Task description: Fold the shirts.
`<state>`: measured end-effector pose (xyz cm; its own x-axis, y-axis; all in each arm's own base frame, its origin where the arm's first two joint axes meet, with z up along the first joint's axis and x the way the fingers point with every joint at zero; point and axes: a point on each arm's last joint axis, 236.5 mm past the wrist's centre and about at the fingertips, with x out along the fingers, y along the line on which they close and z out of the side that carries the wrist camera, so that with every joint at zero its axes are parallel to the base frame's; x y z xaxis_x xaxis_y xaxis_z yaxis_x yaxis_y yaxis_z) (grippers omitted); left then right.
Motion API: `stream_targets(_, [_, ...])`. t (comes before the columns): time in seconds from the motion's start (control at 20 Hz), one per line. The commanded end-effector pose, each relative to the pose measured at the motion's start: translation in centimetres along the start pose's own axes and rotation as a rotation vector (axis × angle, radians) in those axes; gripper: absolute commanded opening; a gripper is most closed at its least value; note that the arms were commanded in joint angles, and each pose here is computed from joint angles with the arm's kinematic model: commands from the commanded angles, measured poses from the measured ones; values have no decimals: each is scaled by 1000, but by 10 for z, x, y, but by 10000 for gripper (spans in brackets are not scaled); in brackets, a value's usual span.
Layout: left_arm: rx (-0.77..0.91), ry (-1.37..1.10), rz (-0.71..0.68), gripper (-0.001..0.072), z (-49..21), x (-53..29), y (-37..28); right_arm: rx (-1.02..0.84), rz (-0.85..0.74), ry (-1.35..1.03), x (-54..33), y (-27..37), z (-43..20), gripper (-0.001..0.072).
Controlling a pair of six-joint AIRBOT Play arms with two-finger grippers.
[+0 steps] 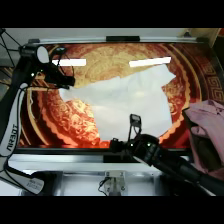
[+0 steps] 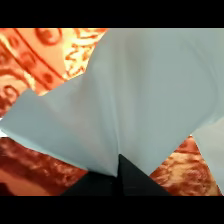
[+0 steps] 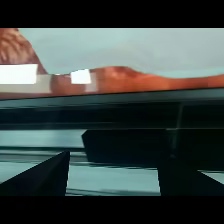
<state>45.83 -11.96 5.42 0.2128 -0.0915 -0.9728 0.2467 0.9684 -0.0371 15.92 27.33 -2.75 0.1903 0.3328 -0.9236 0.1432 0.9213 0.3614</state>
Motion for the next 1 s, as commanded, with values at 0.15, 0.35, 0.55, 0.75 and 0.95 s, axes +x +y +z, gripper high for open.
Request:
stream_targets(0.15, [-4, -12, -3, 27, 3, 0, 1, 430, 388, 11, 48, 30, -3, 661])
stream_targets(0.35, [-5, -13, -13, 27, 3, 0, -1, 524, 371, -32, 81, 21, 17, 661])
stream_targets(0.55, [-5, -13, -13, 27, 3, 0, -1, 688, 437, -94, 103, 23, 41, 658])
stream_targets(0.75, [-5, -13, -13, 27, 3, 0, -1, 747, 471, -135, 106, 23, 54, 484])
stream_targets(0.95, [1, -13, -13, 27, 3, 0, -1, 799, 470, -167, 105, 17, 65, 263])
